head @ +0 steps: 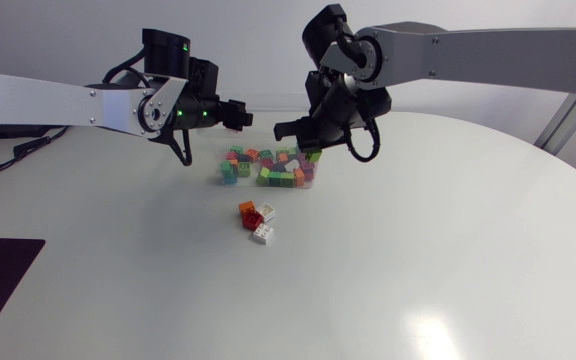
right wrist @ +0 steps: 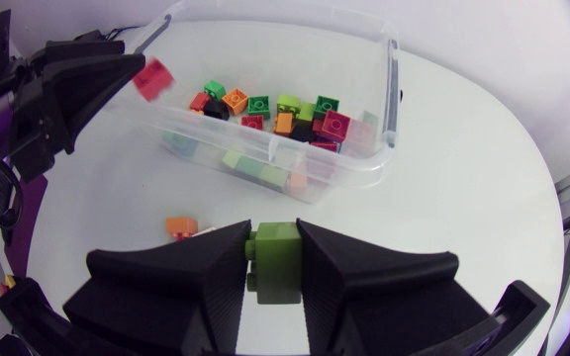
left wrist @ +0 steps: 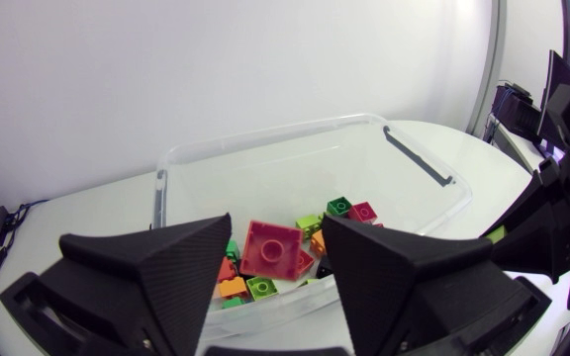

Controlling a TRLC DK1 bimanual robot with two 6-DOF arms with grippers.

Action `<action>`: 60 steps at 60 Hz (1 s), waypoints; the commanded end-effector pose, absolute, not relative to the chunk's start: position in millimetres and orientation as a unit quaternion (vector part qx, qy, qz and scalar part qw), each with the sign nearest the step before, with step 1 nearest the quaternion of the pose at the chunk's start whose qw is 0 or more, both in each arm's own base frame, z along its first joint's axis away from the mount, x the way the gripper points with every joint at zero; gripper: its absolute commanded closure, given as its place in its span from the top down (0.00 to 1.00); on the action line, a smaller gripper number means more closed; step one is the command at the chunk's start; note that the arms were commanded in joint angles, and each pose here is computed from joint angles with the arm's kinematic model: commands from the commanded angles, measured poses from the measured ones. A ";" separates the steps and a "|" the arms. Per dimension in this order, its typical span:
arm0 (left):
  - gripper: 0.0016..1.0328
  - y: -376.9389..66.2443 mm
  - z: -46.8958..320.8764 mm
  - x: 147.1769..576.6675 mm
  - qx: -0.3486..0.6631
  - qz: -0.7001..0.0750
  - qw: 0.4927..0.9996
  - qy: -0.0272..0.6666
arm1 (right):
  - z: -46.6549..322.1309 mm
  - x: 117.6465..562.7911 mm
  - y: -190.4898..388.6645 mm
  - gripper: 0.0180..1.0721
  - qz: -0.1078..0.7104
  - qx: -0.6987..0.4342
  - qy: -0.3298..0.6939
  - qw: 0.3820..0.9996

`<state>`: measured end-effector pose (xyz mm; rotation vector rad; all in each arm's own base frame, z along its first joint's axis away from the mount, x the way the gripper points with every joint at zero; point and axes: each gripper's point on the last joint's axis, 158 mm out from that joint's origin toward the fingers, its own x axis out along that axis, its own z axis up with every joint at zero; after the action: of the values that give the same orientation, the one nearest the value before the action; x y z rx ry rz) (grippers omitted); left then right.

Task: Place the duplo bricks in the container

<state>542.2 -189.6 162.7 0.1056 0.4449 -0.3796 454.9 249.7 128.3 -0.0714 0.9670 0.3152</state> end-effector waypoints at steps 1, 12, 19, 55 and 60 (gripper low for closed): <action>0.96 -195.6 180.0 547.2 0.042 -0.190 0.960 0.199 | 157.7 465.8 249.0 0.21 0.156 -0.032 0.431 0.888; 0.96 -182.2 203.6 520.5 0.051 -0.188 0.962 0.190 | 184.5 486.7 257.4 0.21 0.160 -0.026 0.389 0.907; 0.96 -168.3 222.1 496.4 0.060 -0.185 0.963 0.187 | 193.8 503.4 263.3 0.21 0.159 -0.028 0.360 0.919; 0.95 -169.6 132.9 408.4 0.137 -0.271 0.901 0.311 | 181.4 563.9 279.7 0.21 0.160 -0.032 0.287 0.944; 0.95 -173.1 117.7 402.8 0.147 -0.284 0.890 0.325 | 173.7 572.8 280.1 0.22 0.160 -0.037 0.280 0.946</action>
<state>414.4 -168.8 140.8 0.2729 0.6264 -0.5489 559.4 282.0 187.3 -0.0546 0.5768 0.3373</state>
